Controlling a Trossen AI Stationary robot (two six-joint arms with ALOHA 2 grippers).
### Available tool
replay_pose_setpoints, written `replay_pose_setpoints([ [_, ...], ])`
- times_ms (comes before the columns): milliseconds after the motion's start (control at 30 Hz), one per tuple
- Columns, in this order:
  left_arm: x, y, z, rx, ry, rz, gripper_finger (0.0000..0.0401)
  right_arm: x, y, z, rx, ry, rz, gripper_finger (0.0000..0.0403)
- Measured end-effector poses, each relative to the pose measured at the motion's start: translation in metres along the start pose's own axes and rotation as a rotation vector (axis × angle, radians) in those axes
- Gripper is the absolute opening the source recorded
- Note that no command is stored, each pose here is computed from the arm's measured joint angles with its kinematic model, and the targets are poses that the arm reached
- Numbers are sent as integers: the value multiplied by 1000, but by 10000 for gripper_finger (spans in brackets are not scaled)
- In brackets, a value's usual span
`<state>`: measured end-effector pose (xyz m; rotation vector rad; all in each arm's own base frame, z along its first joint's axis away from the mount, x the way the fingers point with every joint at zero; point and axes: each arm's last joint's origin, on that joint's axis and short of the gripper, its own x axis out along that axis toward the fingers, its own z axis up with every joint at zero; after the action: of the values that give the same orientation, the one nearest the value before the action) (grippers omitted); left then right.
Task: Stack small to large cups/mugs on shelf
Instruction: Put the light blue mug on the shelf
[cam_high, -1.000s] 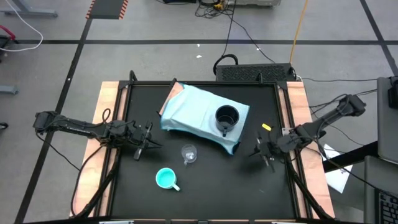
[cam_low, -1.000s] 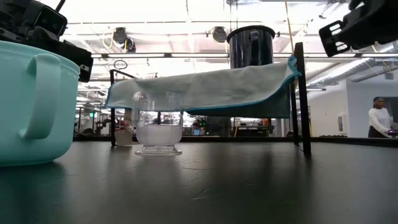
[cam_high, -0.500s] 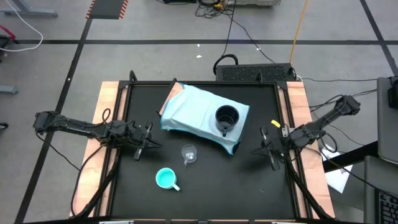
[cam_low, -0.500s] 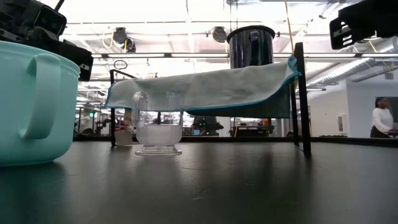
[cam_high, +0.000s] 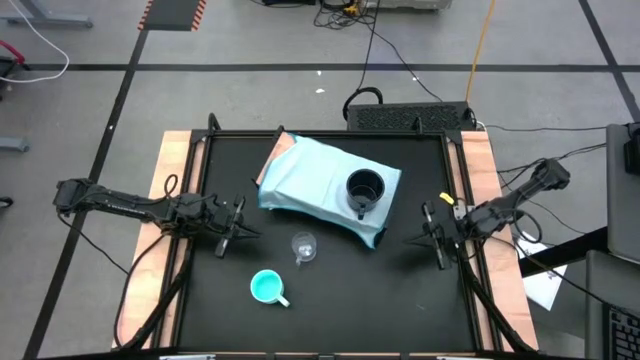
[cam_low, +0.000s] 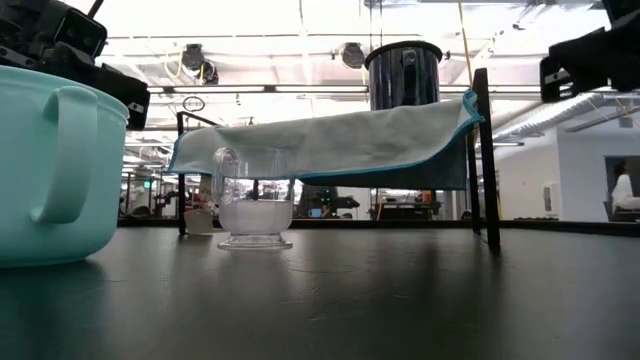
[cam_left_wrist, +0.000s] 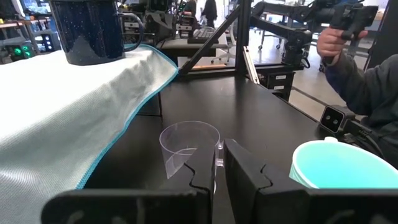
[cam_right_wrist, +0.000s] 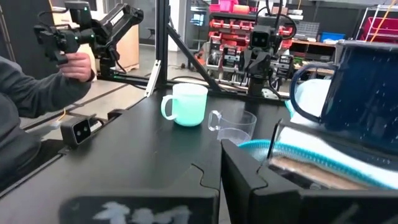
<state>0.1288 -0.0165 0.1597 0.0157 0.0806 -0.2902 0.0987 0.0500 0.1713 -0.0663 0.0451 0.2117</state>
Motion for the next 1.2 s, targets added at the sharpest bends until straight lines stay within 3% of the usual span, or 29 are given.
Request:
replay_pose_setpoints([
  [667, 0, 0, 1, -40, -8, -1, 37, 0, 0, 0, -4, -54, -2, 0],
  [900, 0, -4, 10, -112, -98, -105, 37, 0, 0, -2, -12, -31, 1, 0],
  [1200, 5, -14, 23, -169, -101, -164, 37, 0, 0, -2, -11, -33, 2, 0],
])
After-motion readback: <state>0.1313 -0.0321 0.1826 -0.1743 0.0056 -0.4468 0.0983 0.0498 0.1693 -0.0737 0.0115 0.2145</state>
